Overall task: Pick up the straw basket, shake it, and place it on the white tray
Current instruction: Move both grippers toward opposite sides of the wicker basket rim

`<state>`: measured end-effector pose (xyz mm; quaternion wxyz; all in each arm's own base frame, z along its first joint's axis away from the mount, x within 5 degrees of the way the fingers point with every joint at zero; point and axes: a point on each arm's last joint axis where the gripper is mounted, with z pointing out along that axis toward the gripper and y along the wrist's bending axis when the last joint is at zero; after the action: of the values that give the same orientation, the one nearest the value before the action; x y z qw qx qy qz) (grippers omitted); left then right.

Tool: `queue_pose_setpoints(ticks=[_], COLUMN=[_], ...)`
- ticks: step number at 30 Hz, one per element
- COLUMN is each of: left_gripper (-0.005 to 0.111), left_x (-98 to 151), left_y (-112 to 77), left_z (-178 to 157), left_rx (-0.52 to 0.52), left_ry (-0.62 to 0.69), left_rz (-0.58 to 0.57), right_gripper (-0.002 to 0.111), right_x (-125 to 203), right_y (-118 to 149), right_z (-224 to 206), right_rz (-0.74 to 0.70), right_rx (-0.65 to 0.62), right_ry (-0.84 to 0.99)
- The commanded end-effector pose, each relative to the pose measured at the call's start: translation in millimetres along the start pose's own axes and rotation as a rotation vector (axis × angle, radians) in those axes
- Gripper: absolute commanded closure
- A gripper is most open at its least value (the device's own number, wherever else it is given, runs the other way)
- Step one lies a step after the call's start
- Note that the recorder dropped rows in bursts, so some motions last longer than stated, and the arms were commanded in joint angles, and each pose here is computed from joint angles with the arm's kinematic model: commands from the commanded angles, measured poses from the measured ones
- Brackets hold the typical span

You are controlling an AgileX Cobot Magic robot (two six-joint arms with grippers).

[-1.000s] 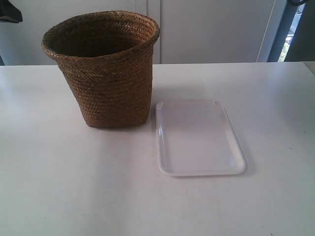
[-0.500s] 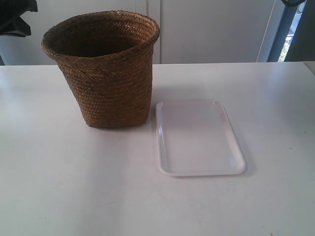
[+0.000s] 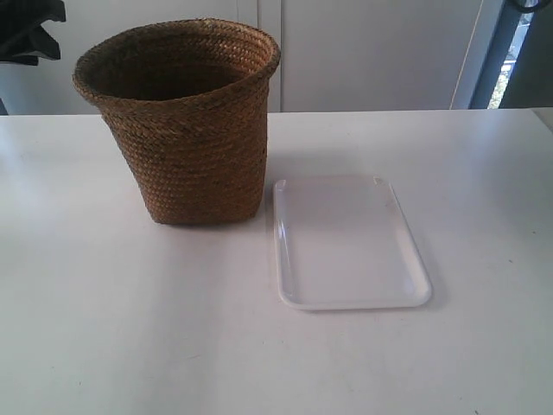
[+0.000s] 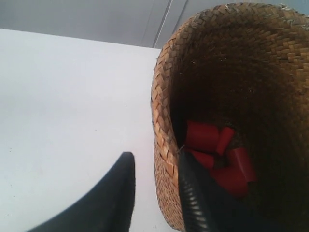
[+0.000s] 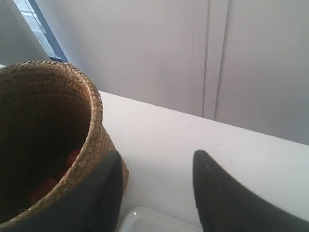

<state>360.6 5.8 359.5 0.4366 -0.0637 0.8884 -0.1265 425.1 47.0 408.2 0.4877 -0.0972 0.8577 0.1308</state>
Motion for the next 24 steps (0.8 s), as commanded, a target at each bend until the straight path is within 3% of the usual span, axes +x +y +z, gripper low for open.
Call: queue_pose_setpoints(ticks=[1,11,18,24], left_gripper=[0.07,0.07,0.07,0.061], left_x=[-7,-7,-2,3], left_y=[0.7,1.1,4.3,7.3], left_z=[-4,-3,9,23], left_rx=[-0.001,-0.002,-0.006,0.003], left_ry=[-0.056,-0.055,-0.017,0.019], left_rz=[-0.004,0.004,0.032,0.002], right_gripper=[0.064,0.064,0.05,0.048], right_x=[2,22,31,34], right_y=[-1,-10,-8,-9], right_z=[7,36,56,67], right_rz=[0.036,0.045,0.181,0.242], right_rx=[-0.017,-0.009,-0.081,-0.11], right_ry=[-0.003,0.089,0.102,0.085])
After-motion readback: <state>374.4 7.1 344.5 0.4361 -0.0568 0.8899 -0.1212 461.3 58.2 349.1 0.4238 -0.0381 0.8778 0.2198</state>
